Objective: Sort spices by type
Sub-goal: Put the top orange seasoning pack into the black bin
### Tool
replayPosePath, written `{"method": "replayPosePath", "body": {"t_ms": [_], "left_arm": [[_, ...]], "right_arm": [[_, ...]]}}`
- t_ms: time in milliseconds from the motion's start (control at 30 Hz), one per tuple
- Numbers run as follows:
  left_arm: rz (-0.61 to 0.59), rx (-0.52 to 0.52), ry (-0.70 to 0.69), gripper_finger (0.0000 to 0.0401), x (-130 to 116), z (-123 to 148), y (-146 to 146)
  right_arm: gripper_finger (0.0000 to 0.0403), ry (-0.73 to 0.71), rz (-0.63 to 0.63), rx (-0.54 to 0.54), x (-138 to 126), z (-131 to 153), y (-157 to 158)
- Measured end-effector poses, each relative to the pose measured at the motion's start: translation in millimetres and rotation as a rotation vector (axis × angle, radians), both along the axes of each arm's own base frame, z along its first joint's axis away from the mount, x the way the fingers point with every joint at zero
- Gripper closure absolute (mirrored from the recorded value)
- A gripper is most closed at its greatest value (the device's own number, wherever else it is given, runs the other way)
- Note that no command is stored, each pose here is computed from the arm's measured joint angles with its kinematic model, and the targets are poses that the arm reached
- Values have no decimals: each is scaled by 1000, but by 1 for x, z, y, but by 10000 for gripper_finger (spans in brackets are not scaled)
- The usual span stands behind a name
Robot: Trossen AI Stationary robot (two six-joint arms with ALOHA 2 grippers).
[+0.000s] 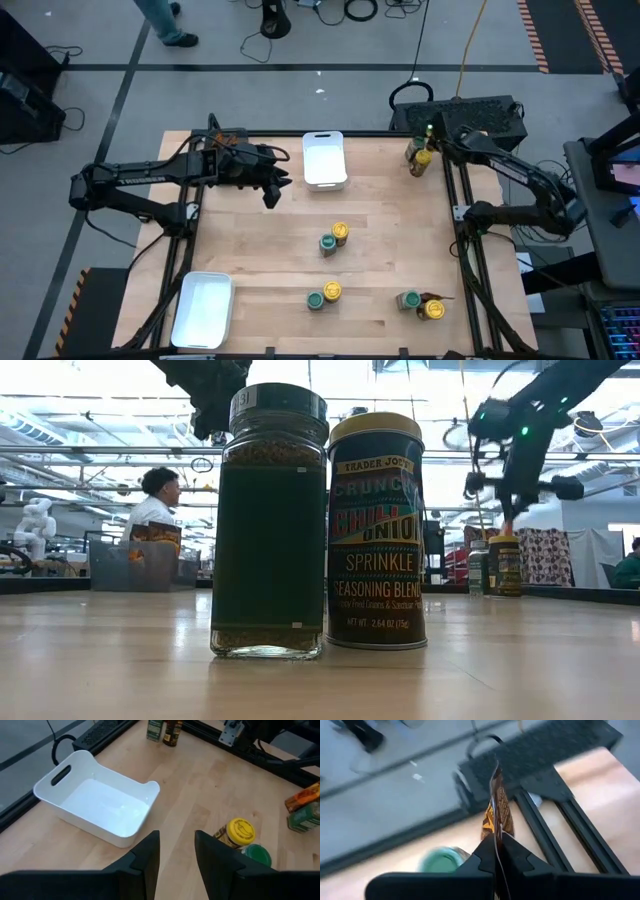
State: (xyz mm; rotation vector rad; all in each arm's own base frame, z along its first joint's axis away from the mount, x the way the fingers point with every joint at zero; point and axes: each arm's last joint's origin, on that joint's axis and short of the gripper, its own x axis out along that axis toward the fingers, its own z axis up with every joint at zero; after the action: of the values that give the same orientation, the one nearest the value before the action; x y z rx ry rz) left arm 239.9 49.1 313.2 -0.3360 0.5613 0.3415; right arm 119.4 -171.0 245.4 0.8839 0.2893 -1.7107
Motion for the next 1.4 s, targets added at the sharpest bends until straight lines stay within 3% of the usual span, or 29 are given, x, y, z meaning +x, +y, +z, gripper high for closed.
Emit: {"method": "replayPosePath", "body": {"t_ms": [233, 500, 667, 833, 1033, 1200, 1400], "left_arm": [[13, -1, -6, 273, -1, 0, 4], [10, 7, -36, 273, 1, 3, 5], [25, 4, -39, 273, 0, 3, 9], [26, 7, -54, 273, 1, 4, 9], [23, -4, 17, 273, -5, 0, 7], [9, -17, 76, 273, -22, 3, 3], [24, 29, 54, 273, -45, 15, -1]], "right_arm": [[403, -144, 120, -185, -11, 37, 16], [403, -329, 428, -398, -4, 76, 32], [403, -366, 624, -429, 17, 100, 38], [403, -349, 786, -435, 51, 122, 42], [403, -287, 1023, -420, 112, 133, 51], [403, -240, 1235, -357, 173, 121, 67], [403, -122, 1421, -327, 242, 96, 86]]}}
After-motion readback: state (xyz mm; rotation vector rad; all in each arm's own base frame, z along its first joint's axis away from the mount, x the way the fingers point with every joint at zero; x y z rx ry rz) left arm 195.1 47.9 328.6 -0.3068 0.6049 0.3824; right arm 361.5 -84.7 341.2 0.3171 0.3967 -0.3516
